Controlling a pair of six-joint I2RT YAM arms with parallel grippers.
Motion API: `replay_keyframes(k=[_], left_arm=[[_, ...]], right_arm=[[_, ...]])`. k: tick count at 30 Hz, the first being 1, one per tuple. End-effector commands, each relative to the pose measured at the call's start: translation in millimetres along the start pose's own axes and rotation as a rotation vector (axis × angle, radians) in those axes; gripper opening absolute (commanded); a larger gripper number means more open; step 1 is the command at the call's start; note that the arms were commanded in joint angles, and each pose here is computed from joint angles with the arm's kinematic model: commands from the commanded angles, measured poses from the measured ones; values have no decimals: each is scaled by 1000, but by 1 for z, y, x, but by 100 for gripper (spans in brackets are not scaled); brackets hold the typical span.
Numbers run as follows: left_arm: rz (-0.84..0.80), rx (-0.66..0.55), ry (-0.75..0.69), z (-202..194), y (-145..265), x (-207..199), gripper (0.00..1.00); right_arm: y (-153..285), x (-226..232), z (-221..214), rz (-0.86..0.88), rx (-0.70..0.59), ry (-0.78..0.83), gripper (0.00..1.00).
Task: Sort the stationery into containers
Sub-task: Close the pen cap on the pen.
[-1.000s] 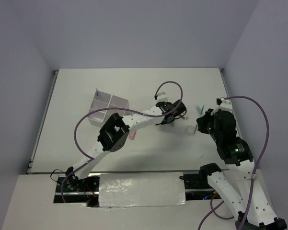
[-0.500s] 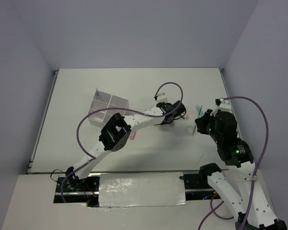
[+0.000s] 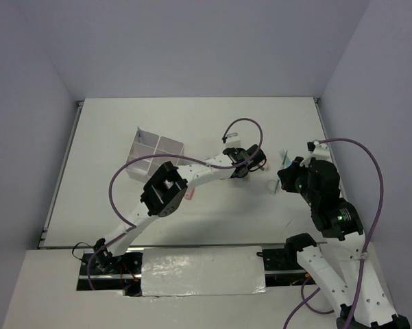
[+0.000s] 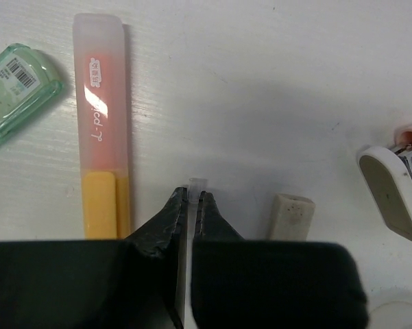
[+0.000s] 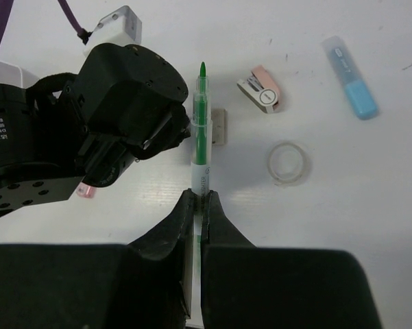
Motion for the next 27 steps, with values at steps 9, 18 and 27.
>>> replay_keyframes(k=[9,18,27], left_arm=[[-266,-126,-49,27,77,44,0],[-598,-629,-34,119,228,123,0],[-1045,-930,5,100,300,200,0]], right_arm=[[-5,14,-10,234,30,27,0],[-9,35,-27,532,26,-71,0],[25,102,-44,1113,64,-126,0]])
Point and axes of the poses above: each gripper's point midway between its finger pads, its own y axis back along the fingers, its own x axis along the line the jaws close on, z = x × y, the point moved 9 cm from there along y, back along the fingers, and after that the axes turned 10 degrees about -y, right-handed, at the moved point
